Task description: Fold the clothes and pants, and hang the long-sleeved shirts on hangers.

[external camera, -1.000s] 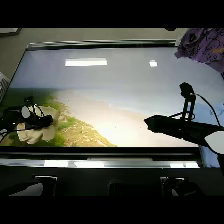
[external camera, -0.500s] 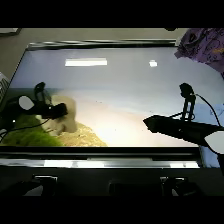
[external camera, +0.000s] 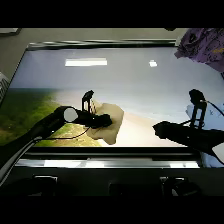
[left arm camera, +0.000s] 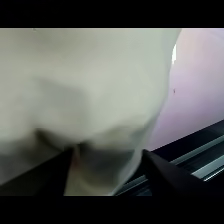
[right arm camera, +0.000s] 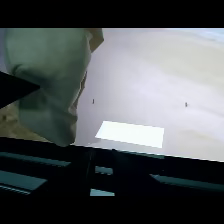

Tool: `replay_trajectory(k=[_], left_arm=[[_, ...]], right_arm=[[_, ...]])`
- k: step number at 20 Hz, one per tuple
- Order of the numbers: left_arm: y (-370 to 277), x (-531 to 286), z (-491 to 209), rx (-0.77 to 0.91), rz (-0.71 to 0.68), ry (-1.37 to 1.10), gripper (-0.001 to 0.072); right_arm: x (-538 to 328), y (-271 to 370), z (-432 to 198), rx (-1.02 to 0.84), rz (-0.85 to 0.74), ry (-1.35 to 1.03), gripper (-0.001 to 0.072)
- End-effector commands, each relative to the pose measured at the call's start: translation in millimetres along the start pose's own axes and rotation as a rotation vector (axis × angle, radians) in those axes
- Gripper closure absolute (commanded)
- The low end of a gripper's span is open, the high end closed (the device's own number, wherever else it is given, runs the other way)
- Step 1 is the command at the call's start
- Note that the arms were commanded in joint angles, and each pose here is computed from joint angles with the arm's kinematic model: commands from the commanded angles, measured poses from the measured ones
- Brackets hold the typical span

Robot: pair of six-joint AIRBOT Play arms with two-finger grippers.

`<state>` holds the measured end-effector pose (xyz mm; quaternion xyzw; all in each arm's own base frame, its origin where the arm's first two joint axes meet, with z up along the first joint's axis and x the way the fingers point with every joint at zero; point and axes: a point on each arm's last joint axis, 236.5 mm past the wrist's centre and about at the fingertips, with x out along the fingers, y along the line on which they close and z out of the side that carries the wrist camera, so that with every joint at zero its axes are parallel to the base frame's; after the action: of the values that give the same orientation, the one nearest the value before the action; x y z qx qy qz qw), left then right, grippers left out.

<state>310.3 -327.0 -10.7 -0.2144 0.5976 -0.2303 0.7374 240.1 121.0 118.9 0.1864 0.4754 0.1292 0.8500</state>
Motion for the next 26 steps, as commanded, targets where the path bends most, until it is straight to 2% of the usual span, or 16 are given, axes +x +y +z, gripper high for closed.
replay_trajectory(k=[1,3,4,7,8,10,12,16,23,24,25,26], left_arm=[[6,-18,21,0.009,-0.009,-0.020,0.0095],[22,-67,66,0.042,-0.014,-0.129,0.0096],[33,-95,91,0.038,-0.012,-0.211,0.0096],[72,-157,143,-0.042,0.014,-0.407,0.0096],[86,-168,154,-0.073,0.027,-0.450,0.0096],[109,-182,165,-0.119,0.049,-0.491,0.0096],[122,-190,170,-0.144,0.060,-0.511,0.0097],[124,-192,169,-0.157,0.060,-0.508,0.0096],[127,-186,162,-0.164,0.064,-0.469,0.0094],[130,-183,161,-0.172,0.066,-0.456,0.0093],[133,-179,158,-0.179,0.069,-0.439,0.0094],[138,-174,155,-0.195,0.073,-0.415,0.0093]], right_arm=[[-7,-52,7,0.167,-0.216,-0.051,0.0329],[7,-77,9,0.253,-0.301,-0.034,0.0311],[27,-76,6,0.327,-0.267,0.000,0.0289],[107,-22,-13,0.490,0.078,0.142,0.0284],[130,-5,-24,0.526,0.183,0.191,0.0262],[164,10,-45,0.512,0.271,0.259,0.0235],[189,17,-55,0.483,0.293,0.276,0.0230],[227,15,-67,0.481,0.240,0.252,0.0230],[250,18,-82,0.440,0.170,0.206,0.0231],[251,20,-80,0.443,0.168,0.191,0.0283],[252,23,-80,0.425,0.169,0.180,0.0419],[252,27,-79,0.396,0.177,0.175,0.0525]])
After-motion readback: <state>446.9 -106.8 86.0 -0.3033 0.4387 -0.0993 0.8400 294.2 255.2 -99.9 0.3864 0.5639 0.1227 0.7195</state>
